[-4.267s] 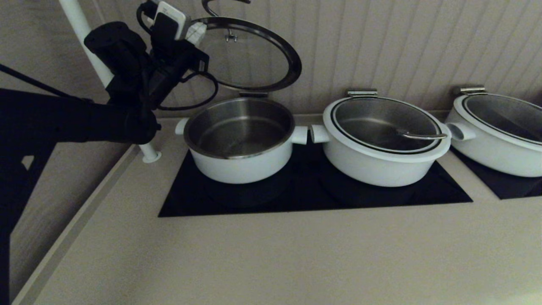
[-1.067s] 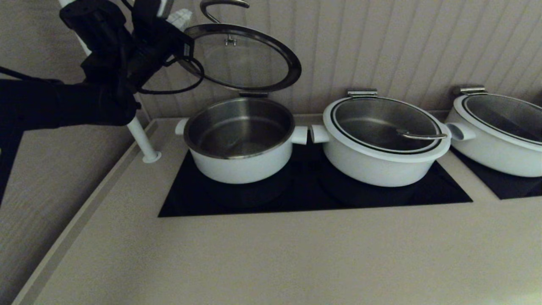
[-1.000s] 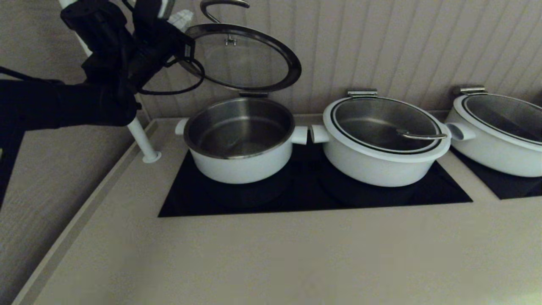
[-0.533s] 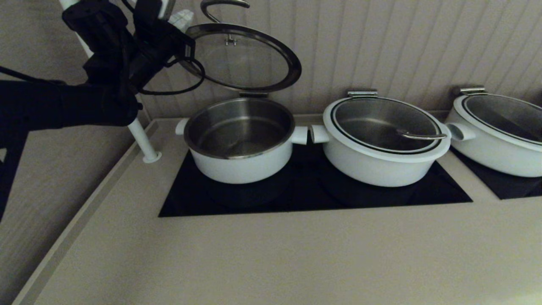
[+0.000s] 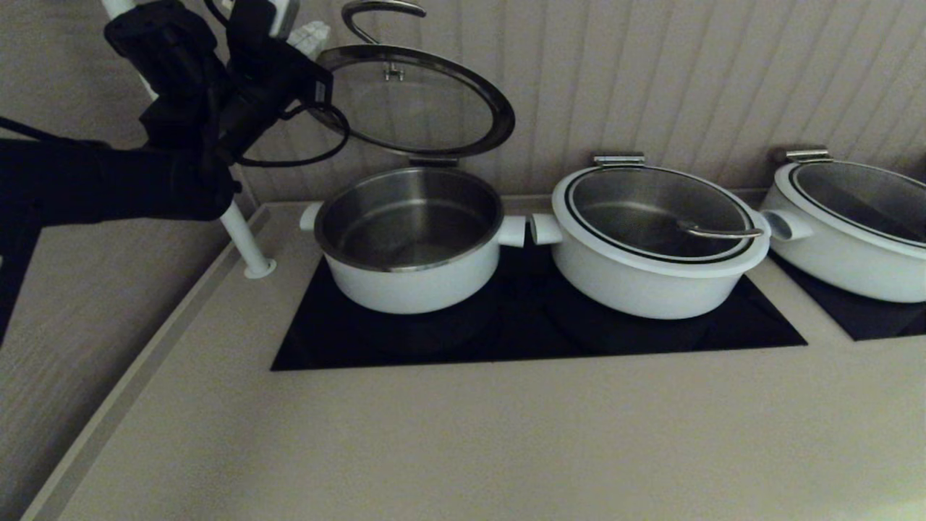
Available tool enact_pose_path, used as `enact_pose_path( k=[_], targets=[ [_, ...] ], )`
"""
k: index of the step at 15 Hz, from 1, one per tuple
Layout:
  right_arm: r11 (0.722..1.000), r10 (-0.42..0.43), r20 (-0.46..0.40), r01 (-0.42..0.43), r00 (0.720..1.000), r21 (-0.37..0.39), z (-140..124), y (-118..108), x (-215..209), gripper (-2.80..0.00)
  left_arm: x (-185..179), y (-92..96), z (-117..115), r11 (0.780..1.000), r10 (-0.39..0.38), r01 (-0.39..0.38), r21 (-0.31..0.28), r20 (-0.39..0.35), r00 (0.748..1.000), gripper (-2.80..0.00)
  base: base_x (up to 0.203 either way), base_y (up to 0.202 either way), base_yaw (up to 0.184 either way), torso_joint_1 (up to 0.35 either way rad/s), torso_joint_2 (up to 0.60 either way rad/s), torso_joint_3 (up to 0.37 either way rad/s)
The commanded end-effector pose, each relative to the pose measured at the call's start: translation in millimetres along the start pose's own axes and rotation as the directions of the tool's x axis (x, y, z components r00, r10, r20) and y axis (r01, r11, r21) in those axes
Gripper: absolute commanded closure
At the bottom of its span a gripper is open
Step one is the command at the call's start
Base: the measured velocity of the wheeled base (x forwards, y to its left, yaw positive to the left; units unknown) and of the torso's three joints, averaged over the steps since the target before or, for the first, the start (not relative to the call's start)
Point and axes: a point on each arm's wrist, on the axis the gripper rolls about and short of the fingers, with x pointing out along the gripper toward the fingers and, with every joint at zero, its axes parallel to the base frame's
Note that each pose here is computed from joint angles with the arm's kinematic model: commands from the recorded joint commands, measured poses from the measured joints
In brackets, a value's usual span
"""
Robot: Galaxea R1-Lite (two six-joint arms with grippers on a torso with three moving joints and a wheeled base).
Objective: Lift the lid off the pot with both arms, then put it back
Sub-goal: Close the pot lid
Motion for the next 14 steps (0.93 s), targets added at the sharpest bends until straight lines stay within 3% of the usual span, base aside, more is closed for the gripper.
enact_pose_path(
  k=[1, 14],
  targets=[
    [1.0, 0.001, -0.001, -0.001, 1.0, 0.0, 0, 0, 0, 0.0, -5, 0.2, 2, 1.0, -0.004, 0.004, 0.002, -0.008, 1.0, 0.0, 0.0, 0.0, 0.0, 0.0, 0.0, 0.0],
    [1.0, 0.001, -0.001, -0.001, 1.0, -0.002, 0, 0, 0, 0.0, -30, -3.2, 5, 1.0, -0.021, 0.021, -0.006, -0.045, 0.999, 0.0, 0.0, 0.0, 0.0, 0.0, 0.0, 0.0]
  ],
)
